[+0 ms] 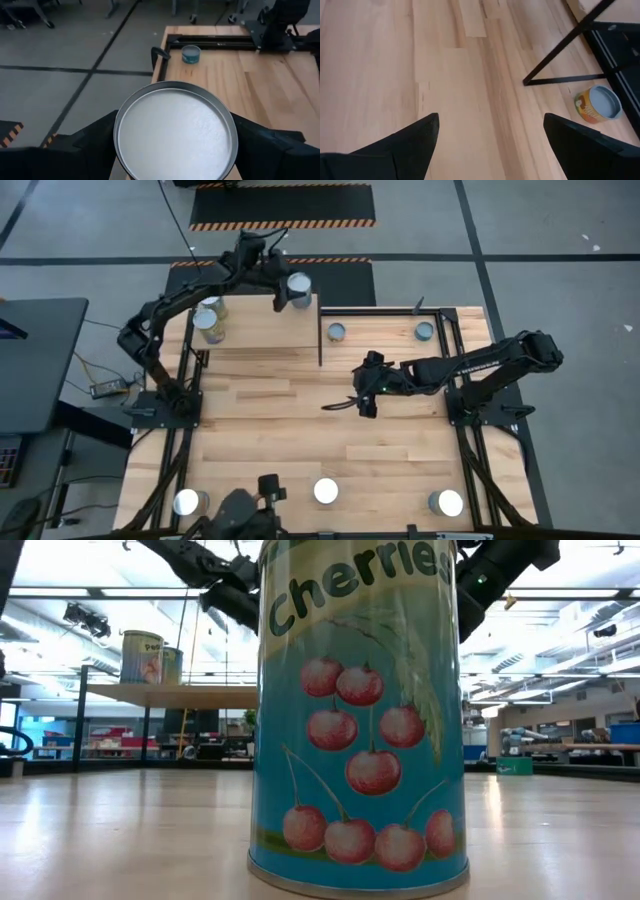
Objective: Pick and place cans onto a shelf
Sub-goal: Put the top canned cherries on the shelf
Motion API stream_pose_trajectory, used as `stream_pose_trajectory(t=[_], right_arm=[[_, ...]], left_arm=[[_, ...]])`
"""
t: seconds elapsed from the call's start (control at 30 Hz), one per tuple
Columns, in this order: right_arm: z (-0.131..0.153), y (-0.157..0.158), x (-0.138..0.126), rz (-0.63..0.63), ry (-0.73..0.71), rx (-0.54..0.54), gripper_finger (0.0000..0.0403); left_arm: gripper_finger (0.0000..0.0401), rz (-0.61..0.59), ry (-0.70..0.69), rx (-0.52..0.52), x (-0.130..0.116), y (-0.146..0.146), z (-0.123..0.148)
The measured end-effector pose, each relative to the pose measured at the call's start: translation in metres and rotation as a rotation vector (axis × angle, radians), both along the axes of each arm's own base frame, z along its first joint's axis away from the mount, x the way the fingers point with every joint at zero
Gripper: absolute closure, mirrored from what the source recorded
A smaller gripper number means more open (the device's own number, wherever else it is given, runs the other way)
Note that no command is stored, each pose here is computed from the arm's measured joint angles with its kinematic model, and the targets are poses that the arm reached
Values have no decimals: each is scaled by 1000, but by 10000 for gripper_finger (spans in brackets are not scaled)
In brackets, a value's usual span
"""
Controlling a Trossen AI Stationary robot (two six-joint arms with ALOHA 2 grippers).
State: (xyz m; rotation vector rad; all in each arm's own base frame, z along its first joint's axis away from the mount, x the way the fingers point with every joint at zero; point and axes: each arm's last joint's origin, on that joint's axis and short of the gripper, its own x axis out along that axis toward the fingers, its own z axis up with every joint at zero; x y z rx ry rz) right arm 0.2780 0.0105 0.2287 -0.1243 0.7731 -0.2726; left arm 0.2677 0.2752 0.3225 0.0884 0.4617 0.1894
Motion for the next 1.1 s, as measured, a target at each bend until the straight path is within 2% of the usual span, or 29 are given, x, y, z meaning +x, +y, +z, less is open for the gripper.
stream_pose_trajectory(t=[0.3,0.57,0.7,0.93,1.1], right_arm=[[1,-1,1,-13,-17,17,35],[1,-1,1,-14,-17,18,35],[1,-1,1,-14,-16,18,35],[1,-1,1,-13,-16,17,35],[1,-1,1,-13,-16,17,35]], left_arm=[[78,-22,74,-65,9,14,-22],[68,-33,75,-66,13,11,-23],[47,-4,109,-28,15,10,-24],[43,9,150,41,20,6,-25],[42,15,154,51,20,6,-20]])
